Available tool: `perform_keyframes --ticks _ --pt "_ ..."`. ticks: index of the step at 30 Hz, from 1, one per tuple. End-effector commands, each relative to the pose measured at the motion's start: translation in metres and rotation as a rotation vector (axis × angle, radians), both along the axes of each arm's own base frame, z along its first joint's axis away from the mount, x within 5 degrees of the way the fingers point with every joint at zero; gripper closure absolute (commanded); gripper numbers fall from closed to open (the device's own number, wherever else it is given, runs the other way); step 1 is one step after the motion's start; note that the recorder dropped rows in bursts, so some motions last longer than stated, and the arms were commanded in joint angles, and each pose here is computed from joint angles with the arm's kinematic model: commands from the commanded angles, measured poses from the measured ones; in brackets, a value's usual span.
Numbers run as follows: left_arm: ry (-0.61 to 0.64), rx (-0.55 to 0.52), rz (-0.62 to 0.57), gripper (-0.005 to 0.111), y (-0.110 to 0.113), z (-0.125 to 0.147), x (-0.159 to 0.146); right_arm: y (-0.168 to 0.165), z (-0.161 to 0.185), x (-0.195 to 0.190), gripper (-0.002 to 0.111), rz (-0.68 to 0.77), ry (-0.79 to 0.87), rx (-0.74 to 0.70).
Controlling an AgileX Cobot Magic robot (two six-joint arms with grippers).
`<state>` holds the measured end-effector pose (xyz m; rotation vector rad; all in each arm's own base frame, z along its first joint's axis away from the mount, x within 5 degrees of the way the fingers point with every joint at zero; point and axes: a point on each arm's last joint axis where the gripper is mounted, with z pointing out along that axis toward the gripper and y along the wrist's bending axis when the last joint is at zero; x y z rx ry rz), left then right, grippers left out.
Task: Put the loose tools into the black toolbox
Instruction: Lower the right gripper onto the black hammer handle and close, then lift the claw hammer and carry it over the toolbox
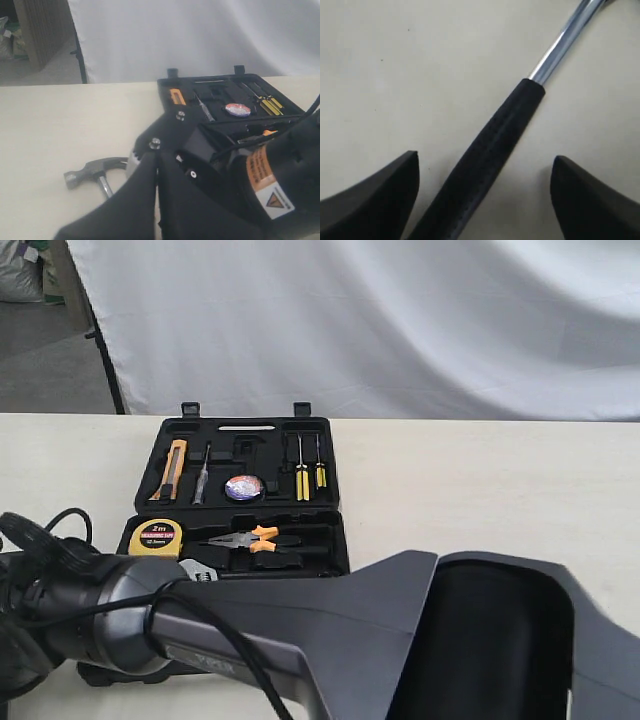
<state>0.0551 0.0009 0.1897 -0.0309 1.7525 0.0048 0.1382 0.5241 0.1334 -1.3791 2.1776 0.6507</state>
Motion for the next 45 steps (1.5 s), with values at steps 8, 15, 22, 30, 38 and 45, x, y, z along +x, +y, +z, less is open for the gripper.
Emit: perform_keyframes --ticks 8,15,22,30,38,45 --pt "-0.001 -0.018 0.004 0.106 0.000 -0.001 0.000 0.002 -0.028 -0.003 0.058 0.080 0.007 -0.033" --pt "-0.001 -0.016 0.004 0.106 0.000 -0.001 0.000 -0.003 -0.022 -0.009 0.092 0.116 0.081 -0.185" --pt "-0.001 -0.016 0.004 0.106 0.000 -0.001 0.000 -0.029 -0.023 -0.020 0.092 0.170 0.218 -0.494" --pt "-0.001 -0.016 0.004 0.106 0.000 -0.001 0.000 -0.041 -0.028 -0.021 0.092 0.193 0.222 -0.617" --pt "-0.001 -0.016 0.004 0.106 0.000 -0.001 0.000 -0.073 -0.011 -0.023 0.092 0.192 0.186 -0.702" --pt "-0.001 -0.016 0.004 0.106 0.000 -0.001 0.000 -0.118 0.002 -0.033 0.092 0.256 0.176 -0.789"
